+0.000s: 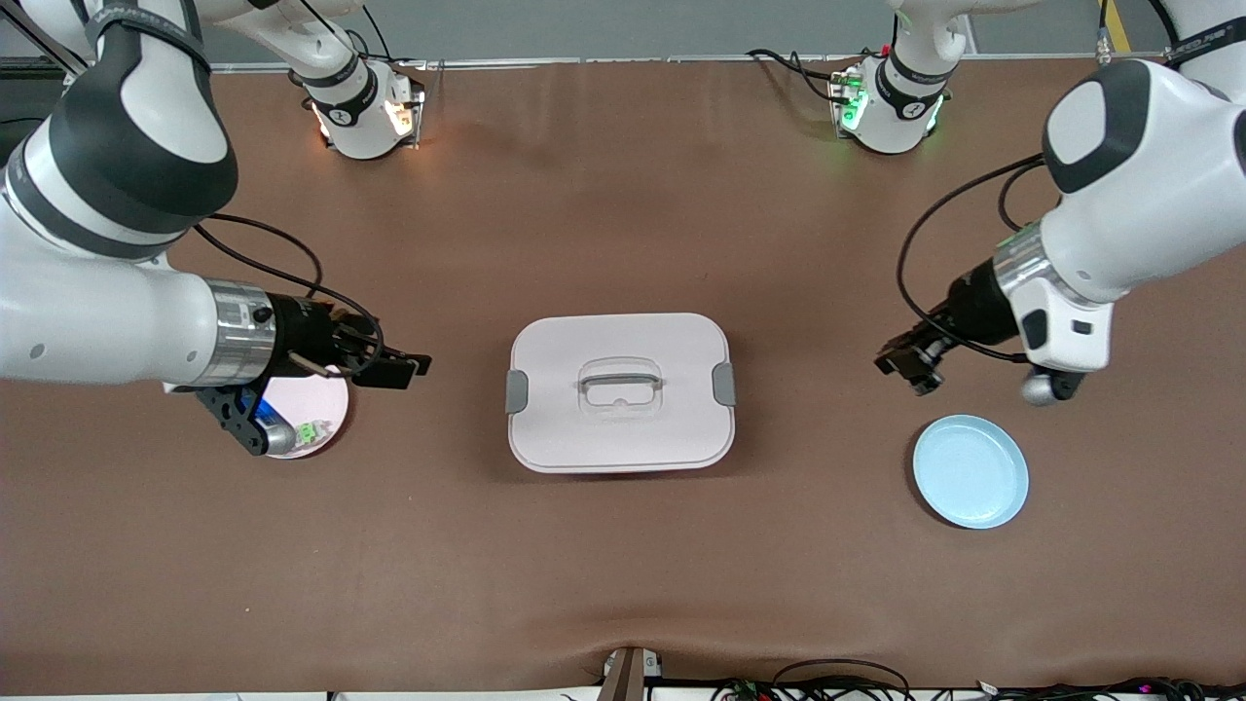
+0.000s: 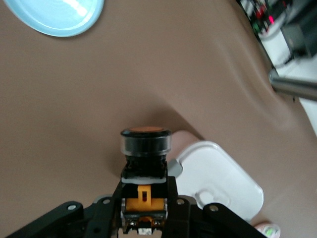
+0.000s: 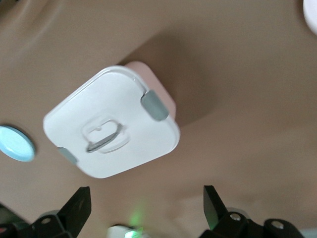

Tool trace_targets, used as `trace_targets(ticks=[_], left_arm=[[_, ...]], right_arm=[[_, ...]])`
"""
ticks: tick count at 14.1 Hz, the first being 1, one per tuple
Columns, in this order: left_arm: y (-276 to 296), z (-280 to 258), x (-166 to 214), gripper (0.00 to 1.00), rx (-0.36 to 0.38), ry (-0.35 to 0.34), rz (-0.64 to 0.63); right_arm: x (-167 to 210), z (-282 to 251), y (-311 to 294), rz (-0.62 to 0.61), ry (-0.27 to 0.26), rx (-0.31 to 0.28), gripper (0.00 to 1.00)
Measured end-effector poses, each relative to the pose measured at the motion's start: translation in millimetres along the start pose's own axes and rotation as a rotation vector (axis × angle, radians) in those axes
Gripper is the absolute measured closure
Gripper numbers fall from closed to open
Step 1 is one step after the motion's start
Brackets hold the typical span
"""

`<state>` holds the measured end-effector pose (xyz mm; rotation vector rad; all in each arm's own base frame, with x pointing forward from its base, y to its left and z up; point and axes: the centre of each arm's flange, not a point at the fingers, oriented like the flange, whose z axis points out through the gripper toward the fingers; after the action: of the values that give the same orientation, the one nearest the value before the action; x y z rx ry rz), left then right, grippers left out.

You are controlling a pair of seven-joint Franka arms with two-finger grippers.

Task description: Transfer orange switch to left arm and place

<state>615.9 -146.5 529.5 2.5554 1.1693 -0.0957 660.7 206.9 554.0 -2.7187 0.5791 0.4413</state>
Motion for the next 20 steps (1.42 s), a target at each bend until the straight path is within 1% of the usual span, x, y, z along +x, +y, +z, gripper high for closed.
trace_targets(ticks=[1, 3, 5, 7, 8, 9, 11, 14, 16, 18, 19, 20], left_arm=[[-7.4, -4.5, 14.2, 0.67, 0.003, 0.019, -0.079], [-22.2, -11.3, 39.2, 0.67, 0.026, 0.077, -0.198], [-31.0, -8.6, 53.0, 0.67, 0.066, 0.142, -0.281], [-36.6, 4.0, 65.0, 0.67, 0.096, 0.162, -0.341], [-41.2, 11.4, 74.7, 0.67, 0.108, 0.165, -0.372], [-47.1, 19.1, 86.5, 0.67, 0.119, 0.166, -0.399], [-60.3, 36.5, 113.1, 0.67, 0.146, 0.195, -0.449], [-73.2, 71.6, 143.8, 0.67, 0.179, 0.26, -0.536], [-77.2, 100.2, 158.0, 0.67, 0.189, 0.303, -0.584], [-81.3, 129.8, 168.3, 0.67, 0.197, 0.309, -0.607], [-83.9, 144.2, 172.6, 0.67, 0.205, 0.306, -0.607], [-86.8, 158.0, 176.9, 0.67, 0.213, 0.311, -0.599]], right_arm=[[-1.2, -3.7, 1.7, -0.084, 0.021, -0.017, 0.0], [2.8, -8.8, 9.2, -0.178, 0.066, -0.07, 0.0], [11.1, -10.6, 19.2, -0.295, 0.114, -0.16, 0.0], [18.8, -14.0, 28.5, -0.428, 0.143, -0.243, 0.0], [23.2, -17.4, 34.4, -0.486, 0.15, -0.27, 0.0], [28.8, -23.0, 42.5, -0.519, 0.155, -0.281, 0.0], [40.4, -39.9, 62.3, -0.533, 0.178, -0.283, 0.0], [48.8, -65.0, 81.6, -0.518, 0.244, -0.295, 0.0], [52.4, -73.6, 91.7, -0.497, 0.26, -0.303, 0.0], [52.1, -85.1, 100.3, -0.483, 0.276, -0.3, 0.0], [45.9, -94.1, 102.9, -0.48, 0.284, -0.299, 0.0], [37.3, -102.0, 105.7, -0.477, 0.279, -0.301, 0.0]])
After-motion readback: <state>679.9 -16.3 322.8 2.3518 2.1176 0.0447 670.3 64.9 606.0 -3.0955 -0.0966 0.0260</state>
